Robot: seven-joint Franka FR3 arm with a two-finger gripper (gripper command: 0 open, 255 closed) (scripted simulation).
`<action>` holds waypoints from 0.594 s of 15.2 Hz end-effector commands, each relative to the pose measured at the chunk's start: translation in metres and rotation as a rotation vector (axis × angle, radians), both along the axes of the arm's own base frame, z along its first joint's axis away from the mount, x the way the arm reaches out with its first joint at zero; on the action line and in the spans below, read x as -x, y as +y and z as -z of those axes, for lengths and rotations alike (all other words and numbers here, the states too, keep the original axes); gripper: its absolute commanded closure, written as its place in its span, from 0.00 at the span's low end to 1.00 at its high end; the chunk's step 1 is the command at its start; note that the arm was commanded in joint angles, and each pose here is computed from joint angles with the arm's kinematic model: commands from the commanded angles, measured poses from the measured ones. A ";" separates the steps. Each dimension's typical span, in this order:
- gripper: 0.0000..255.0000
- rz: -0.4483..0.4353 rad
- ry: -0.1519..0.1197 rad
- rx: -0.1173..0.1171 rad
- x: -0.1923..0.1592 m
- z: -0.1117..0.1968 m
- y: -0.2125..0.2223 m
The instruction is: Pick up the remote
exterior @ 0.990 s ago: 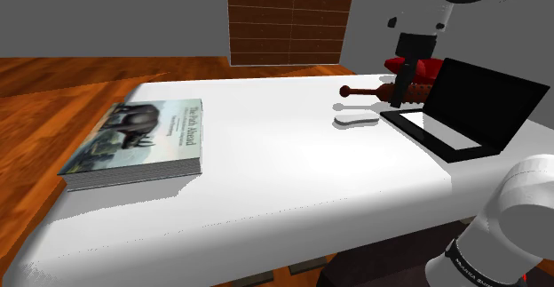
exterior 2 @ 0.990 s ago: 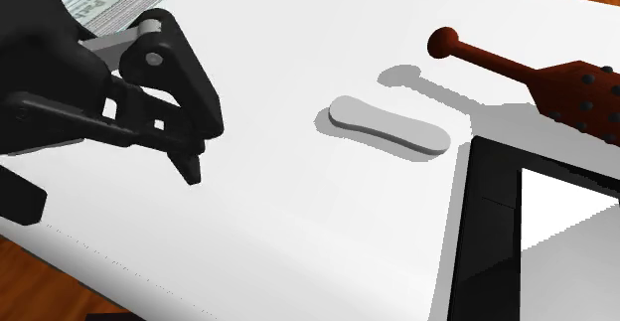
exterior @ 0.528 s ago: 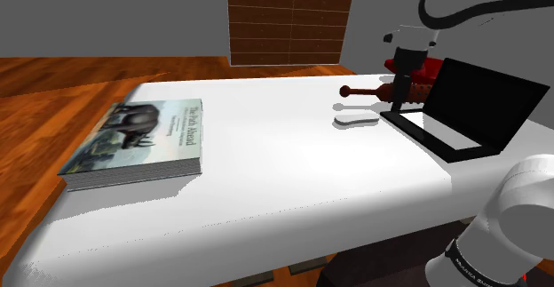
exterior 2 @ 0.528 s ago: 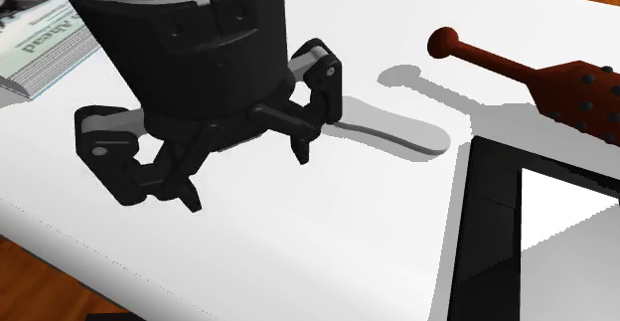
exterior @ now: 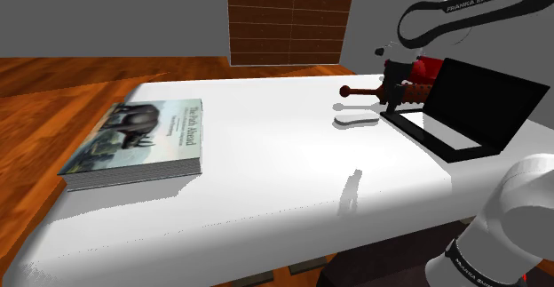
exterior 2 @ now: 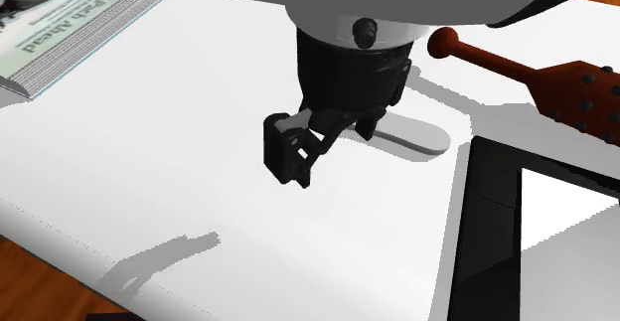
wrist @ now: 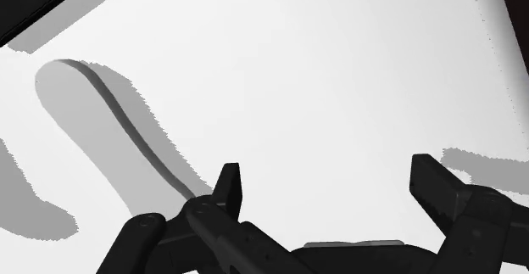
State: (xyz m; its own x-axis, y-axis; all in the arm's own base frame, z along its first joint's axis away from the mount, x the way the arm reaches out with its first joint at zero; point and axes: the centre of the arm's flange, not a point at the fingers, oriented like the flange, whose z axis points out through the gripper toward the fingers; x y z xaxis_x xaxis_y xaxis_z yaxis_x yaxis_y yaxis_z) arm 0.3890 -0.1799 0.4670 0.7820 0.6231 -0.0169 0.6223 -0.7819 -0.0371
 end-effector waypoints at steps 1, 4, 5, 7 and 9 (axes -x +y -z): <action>0.00 -0.058 -0.004 0.001 -0.015 0.011 -0.019; 0.00 -0.138 -0.010 -0.002 -0.038 0.030 -0.044; 0.00 -0.165 -0.012 -0.003 -0.047 0.036 -0.052; 0.00 -0.218 -0.016 -0.004 -0.064 0.048 -0.067; 0.00 -0.272 -0.020 -0.006 -0.082 0.060 -0.081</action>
State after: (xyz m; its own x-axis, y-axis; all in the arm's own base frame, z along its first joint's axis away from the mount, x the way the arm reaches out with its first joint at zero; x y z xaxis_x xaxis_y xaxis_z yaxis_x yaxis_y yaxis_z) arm 0.4590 -0.2504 0.4155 0.6118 0.7910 0.0002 0.7906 -0.6116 -0.0302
